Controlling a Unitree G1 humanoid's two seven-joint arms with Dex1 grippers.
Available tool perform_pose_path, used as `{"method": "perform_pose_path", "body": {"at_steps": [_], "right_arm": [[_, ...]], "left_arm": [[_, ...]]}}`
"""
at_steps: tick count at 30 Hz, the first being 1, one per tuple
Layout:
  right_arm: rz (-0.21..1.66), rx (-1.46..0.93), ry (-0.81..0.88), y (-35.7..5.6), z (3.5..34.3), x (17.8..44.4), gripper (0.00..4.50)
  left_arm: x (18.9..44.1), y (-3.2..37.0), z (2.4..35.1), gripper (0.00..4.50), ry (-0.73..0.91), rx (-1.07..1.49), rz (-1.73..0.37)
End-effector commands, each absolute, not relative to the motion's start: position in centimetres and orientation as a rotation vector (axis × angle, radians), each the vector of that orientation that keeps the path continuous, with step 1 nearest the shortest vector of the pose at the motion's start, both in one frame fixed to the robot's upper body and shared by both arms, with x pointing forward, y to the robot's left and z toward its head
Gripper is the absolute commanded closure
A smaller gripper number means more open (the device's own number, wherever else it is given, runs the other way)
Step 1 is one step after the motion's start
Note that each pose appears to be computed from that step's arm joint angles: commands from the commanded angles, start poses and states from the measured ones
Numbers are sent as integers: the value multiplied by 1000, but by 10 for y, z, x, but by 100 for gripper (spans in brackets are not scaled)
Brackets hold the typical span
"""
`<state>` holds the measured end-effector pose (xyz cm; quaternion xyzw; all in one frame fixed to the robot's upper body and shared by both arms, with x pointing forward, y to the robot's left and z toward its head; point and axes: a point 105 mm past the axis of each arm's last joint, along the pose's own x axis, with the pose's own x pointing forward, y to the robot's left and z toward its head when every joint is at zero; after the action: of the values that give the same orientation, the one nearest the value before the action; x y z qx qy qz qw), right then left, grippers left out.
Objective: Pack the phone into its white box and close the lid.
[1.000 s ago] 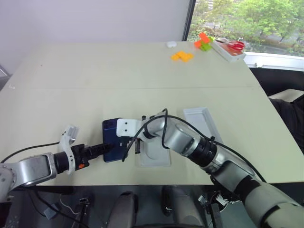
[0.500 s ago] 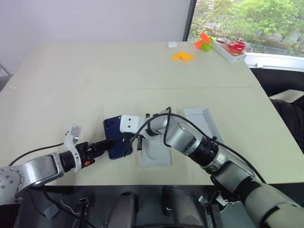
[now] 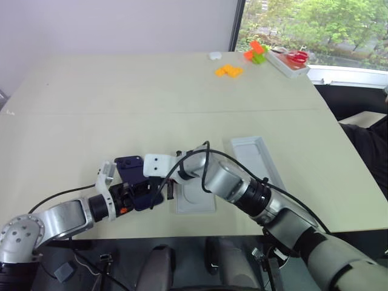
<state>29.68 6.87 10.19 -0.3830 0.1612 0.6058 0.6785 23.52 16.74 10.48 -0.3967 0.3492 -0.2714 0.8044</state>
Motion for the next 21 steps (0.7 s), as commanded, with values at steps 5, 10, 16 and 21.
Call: {"method": "perform_pose_path", "body": {"at_steps": [5, 10, 16, 21], "right_arm": [[1383, -846, 335, 74, 106, 293, 449], [1385, -849, 327, 75, 107, 293, 449], [1382, -857, 314, 76, 108, 294, 450], [1338, -872, 276, 72, 118, 302, 450]], "left_arm": [[238, 207, 118, 1, 636, -875, -440], [235, 206, 117, 1, 640, -871, -441], [235, 195, 118, 58, 642, -868, -470], [236, 195, 120, 237, 630, -867, -474]]}}
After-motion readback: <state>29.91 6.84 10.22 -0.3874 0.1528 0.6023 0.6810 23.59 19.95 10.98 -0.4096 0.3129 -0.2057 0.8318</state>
